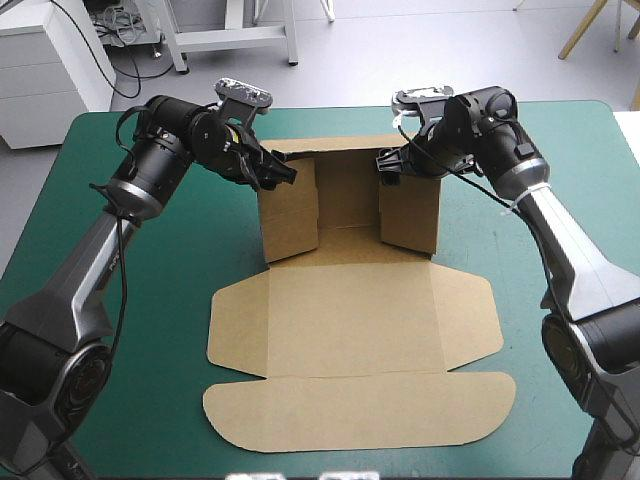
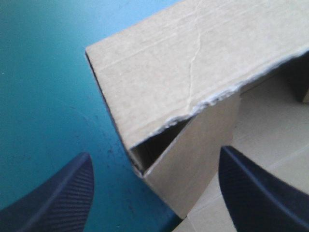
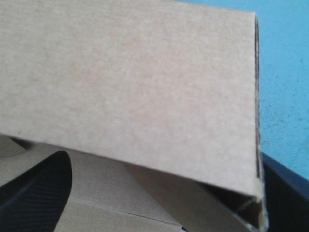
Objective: Fold the box
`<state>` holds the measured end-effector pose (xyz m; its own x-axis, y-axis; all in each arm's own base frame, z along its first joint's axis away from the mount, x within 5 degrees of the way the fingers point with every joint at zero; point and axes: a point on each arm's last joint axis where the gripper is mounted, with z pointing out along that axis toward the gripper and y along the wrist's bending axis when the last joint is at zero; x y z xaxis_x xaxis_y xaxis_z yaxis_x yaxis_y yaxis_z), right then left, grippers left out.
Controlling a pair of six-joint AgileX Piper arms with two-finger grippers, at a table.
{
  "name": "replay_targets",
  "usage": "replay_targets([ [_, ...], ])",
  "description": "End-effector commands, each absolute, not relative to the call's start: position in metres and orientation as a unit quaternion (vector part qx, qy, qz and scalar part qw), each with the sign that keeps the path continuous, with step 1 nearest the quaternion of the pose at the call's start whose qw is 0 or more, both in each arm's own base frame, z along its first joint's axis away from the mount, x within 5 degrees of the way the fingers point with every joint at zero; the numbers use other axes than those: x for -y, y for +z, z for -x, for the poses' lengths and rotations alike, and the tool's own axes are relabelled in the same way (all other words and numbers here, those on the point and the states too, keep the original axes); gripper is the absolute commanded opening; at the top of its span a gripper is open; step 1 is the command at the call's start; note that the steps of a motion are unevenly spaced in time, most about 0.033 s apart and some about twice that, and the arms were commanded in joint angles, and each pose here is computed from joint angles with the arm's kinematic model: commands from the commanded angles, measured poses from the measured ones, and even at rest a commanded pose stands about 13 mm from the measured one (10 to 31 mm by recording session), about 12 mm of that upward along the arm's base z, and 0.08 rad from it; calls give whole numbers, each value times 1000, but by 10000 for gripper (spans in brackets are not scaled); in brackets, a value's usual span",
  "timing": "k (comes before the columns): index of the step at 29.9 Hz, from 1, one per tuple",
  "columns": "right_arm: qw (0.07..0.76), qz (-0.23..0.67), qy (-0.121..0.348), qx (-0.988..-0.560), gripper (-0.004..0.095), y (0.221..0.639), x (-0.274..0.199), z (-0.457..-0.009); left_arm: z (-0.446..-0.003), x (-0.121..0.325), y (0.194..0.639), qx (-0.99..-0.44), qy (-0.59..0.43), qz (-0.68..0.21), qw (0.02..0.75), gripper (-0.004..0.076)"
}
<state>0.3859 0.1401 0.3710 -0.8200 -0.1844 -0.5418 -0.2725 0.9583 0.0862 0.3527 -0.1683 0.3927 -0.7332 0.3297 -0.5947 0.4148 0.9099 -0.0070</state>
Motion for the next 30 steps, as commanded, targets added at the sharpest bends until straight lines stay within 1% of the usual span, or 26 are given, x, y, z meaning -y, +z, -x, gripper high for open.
replay_targets([
  [1,333,117,85,-932,887,406,-128,-375,-340,163,422,-911,-73,-200,353,514],
  [8,333,118,90,-931,887,407,-125,-376,-342,164,424,-907,-76,-200,364,514],
  [12,321,134,113,-931,887,407,-129,-372,-338,165,425,-909,-88,-201,355,514],
  [14,319,150,120,-928,885,411,-130,-367,-333,165,425,-909,-91,-220,342,514],
  [17,343,157,111,-919,870,425,-125,-358,-324,161,434,-905,-89,-234,345,514],
  [21,386,157,78,-906,860,449,-114,-343,-310,149,456,-890,-70,-231,386,514],
  [24,414,162,64,-893,860,468,-106,-326,-295,137,474,-881,-48,-227,413,509],
  [26,434,163,55,-884,849,482,-100,-313,-283,126,486,-875,-26,-224,429,498],
  [28,450,163,56,-876,848,493,-96,-302,-271,116,497,-869,0,-221,442,480],
  [30,461,162,58,-871,848,500,-93,-293,-257,104,509,-862,25,-216,458,444],
])
